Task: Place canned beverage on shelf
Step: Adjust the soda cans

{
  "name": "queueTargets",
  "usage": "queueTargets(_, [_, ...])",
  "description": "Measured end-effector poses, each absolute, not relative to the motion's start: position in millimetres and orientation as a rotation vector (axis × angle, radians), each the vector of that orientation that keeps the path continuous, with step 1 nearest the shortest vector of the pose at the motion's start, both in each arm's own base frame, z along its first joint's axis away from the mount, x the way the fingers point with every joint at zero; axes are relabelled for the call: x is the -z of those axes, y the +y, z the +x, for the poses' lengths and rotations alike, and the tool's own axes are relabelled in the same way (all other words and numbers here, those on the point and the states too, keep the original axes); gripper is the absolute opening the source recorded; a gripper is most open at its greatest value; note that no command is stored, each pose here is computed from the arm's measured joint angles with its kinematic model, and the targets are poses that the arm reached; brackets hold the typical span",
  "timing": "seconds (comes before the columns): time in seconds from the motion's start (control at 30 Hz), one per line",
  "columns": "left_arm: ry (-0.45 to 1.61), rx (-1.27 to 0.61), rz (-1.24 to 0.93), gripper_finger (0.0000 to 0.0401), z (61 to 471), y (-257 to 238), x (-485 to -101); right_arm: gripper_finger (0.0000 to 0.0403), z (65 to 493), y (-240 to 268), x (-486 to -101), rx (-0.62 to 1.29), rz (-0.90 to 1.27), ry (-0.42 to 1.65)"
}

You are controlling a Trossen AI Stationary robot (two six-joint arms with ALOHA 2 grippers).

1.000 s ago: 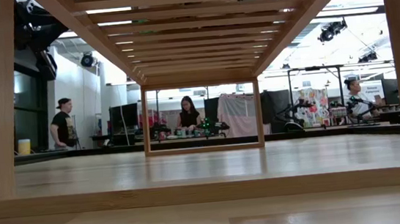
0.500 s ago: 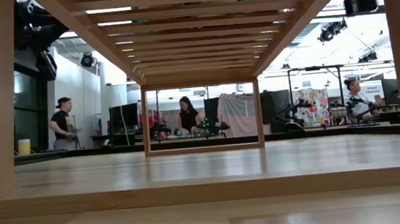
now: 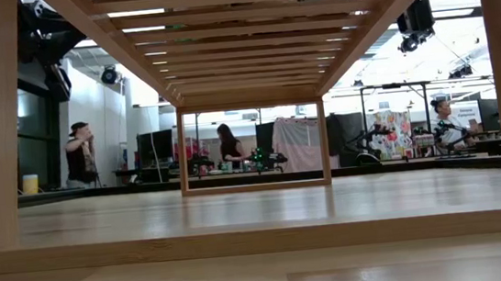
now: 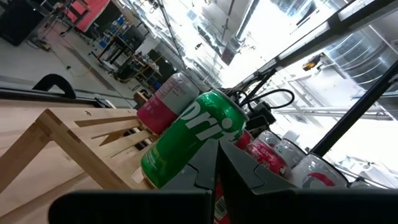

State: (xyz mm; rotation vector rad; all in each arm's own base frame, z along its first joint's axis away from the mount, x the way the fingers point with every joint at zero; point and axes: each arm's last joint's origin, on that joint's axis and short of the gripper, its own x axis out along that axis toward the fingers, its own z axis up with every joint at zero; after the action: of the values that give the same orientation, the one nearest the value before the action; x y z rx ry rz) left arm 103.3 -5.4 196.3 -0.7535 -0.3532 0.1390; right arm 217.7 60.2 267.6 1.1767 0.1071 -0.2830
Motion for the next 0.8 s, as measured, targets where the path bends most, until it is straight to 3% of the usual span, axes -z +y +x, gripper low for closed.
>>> queueTargets(0.8, [-0.359,-0.181,-0.722,0.0008,103.1,-4.5,-196.1,0.0000,222.3,54.2,-267.0,0.246,1.190,0.144])
